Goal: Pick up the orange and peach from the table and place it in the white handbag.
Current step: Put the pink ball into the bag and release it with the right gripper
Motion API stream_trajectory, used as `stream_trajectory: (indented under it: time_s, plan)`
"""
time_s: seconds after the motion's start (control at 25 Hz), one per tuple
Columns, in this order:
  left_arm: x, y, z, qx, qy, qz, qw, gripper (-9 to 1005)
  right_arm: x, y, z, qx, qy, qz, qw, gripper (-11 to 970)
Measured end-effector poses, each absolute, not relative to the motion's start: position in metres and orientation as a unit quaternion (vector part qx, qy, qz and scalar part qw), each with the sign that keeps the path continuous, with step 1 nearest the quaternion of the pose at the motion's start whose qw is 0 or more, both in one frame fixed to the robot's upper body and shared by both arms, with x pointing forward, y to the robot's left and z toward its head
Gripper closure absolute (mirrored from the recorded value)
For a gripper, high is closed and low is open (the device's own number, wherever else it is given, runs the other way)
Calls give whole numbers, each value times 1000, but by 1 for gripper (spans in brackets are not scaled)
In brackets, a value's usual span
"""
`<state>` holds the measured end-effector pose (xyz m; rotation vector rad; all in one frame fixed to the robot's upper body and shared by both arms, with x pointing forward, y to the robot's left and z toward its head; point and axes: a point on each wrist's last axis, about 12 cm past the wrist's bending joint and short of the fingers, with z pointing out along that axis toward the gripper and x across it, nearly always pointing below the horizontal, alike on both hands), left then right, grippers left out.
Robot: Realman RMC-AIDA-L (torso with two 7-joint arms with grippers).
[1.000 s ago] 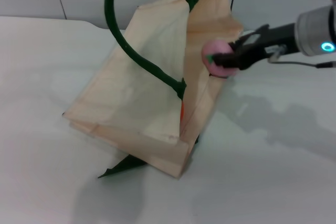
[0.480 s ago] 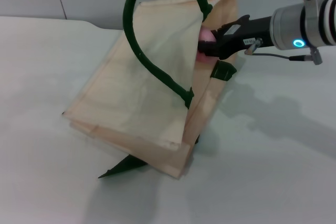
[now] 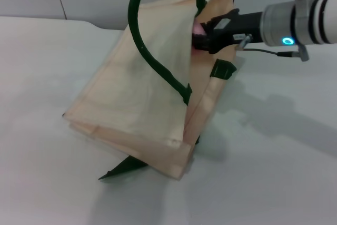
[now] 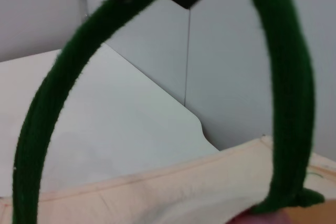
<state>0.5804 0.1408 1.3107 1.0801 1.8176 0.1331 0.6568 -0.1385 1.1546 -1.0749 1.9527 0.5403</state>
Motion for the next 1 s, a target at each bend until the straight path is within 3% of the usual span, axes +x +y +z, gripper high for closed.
stream_trajectory:
  time_s: [0.68, 1.0]
  plan:
    - [578, 129, 1313, 455, 739, 48, 494, 876, 672, -123, 1144, -433, 774, 198, 417, 626]
    - [577, 126, 1315, 457, 735, 48, 498, 876, 675, -117, 1144, -435, 777, 193, 413, 544]
